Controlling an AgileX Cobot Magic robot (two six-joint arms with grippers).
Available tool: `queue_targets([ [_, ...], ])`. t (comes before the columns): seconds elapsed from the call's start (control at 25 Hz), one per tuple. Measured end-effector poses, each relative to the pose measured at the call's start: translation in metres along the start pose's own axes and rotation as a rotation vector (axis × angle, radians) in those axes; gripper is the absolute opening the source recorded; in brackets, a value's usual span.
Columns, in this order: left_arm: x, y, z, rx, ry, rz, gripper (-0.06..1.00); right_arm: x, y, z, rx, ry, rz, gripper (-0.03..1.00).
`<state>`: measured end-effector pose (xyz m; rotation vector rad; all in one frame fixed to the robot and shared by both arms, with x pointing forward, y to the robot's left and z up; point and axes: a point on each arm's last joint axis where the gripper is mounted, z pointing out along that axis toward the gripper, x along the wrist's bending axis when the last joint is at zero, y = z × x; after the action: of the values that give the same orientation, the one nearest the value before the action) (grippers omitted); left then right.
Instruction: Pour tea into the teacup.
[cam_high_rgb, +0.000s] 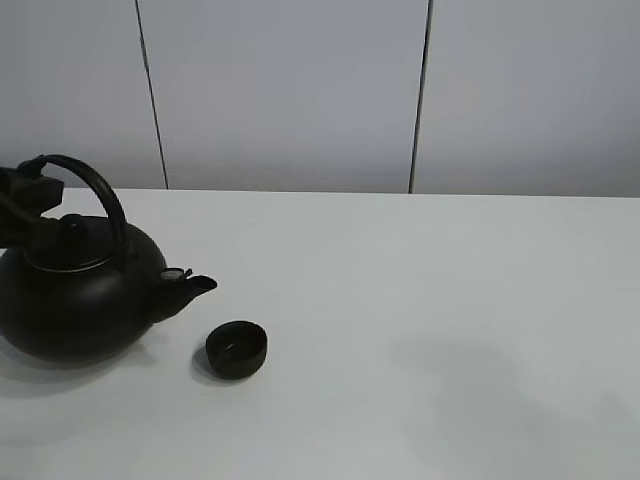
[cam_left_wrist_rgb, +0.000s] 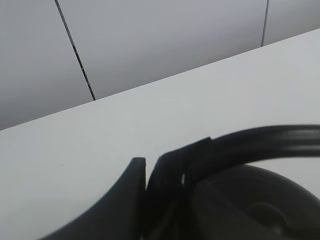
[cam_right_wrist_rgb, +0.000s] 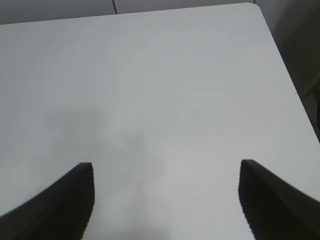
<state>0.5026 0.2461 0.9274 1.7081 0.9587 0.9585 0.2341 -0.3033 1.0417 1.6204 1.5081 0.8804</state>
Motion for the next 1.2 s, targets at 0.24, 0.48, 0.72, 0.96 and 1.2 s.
queue_targets([
  [0.24, -0.002, 0.003, 0.002, -0.011, -0.031, 0.028, 0.14, 0.000, 0.000, 0.000, 0.000, 0.000, 0.000, 0.54],
  [0.48, -0.002, 0.006, 0.006, -0.004, -0.047, 0.050, 0.14, 0.000, 0.000, 0.000, 0.000, 0.000, 0.000, 0.54],
  [0.72, 0.000, 0.008, 0.010, 0.020, -0.057, 0.071, 0.14, 0.000, 0.000, 0.000, 0.000, 0.000, 0.000, 0.54],
  [0.96, 0.001, 0.009, 0.013, 0.033, -0.054, 0.073, 0.13, 0.000, 0.000, 0.000, -0.001, 0.000, 0.000, 0.54],
  [1.2, 0.001, 0.008, 0.013, 0.046, -0.054, 0.074, 0.13, 0.000, 0.000, 0.000, -0.001, 0.000, 0.000, 0.54],
])
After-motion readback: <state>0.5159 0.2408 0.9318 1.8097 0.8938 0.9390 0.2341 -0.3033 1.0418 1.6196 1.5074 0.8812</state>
